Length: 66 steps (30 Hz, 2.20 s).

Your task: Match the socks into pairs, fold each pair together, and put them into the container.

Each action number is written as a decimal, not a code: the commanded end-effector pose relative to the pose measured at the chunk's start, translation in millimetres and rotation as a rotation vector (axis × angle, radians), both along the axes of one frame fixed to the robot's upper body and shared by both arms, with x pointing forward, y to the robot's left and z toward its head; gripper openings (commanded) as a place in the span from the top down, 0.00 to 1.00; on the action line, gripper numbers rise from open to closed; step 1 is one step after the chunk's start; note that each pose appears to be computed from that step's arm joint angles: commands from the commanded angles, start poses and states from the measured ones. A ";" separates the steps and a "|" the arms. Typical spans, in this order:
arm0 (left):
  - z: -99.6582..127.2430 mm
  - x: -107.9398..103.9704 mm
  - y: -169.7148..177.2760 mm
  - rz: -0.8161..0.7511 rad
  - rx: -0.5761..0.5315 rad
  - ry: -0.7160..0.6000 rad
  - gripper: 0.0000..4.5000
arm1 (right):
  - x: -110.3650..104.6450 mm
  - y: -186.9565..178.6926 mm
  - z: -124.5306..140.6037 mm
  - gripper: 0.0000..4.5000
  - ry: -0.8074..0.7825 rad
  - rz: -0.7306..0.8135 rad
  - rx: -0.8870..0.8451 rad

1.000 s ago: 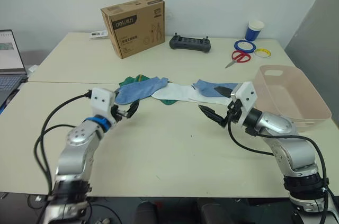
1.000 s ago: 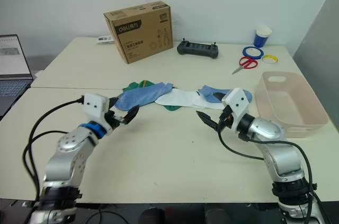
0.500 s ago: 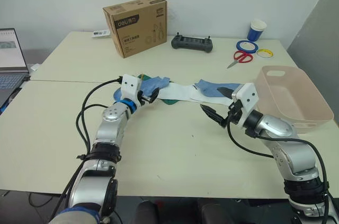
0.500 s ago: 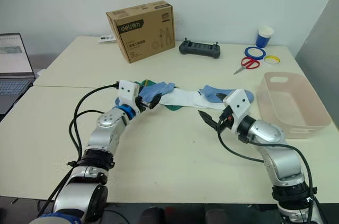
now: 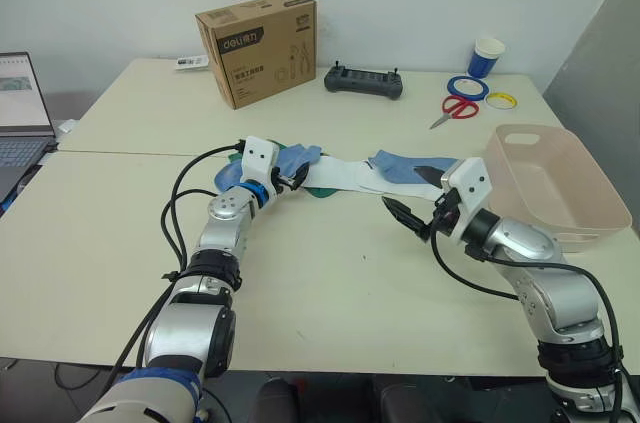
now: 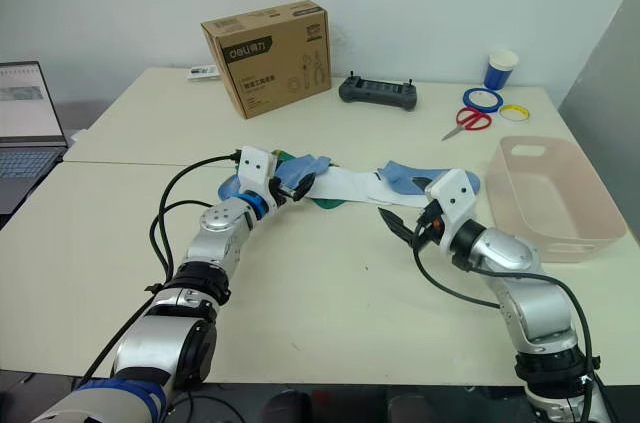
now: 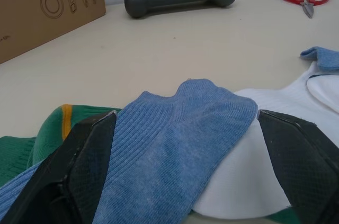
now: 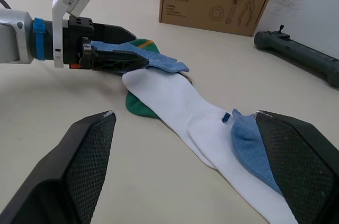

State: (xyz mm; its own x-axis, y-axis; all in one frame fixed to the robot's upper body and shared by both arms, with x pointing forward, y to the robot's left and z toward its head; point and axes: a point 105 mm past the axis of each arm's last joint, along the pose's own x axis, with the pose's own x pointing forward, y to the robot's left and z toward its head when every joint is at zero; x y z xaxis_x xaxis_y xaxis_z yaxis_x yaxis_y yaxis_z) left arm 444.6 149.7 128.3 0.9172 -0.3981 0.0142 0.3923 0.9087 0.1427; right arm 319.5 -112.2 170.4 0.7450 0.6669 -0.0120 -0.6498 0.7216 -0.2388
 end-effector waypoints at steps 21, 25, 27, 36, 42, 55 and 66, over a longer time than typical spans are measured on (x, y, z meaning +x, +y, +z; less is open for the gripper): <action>19.2 1.7 0.5 -0.028 -0.069 -0.068 1.00 | -8.9 6.7 17.0 0.00 -0.055 0.002 0.036; 18.1 -4.7 19.4 -0.012 -0.055 -0.076 0.79 | -10.6 7.2 15.3 0.00 -0.059 0.013 0.022; 15.8 -11.7 31.3 -0.009 -0.047 -0.079 0.64 | -11.3 6.7 15.3 0.00 -0.063 0.013 0.015; -7.0 -51.8 58.5 -0.054 0.054 -0.004 0.01 | -15.1 5.5 12.3 0.00 -0.054 0.008 0.019; -14.7 -49.5 79.9 0.011 0.140 0.036 0.01 | -15.8 7.5 10.6 0.00 -0.047 0.016 0.023; -21.0 -21.1 94.7 0.069 0.204 0.187 0.01 | -15.3 12.6 11.7 0.00 -0.050 0.029 0.029; -27.2 -21.8 92.7 0.026 0.158 0.248 0.27 | -14.5 10.2 14.0 0.00 -0.056 0.012 0.034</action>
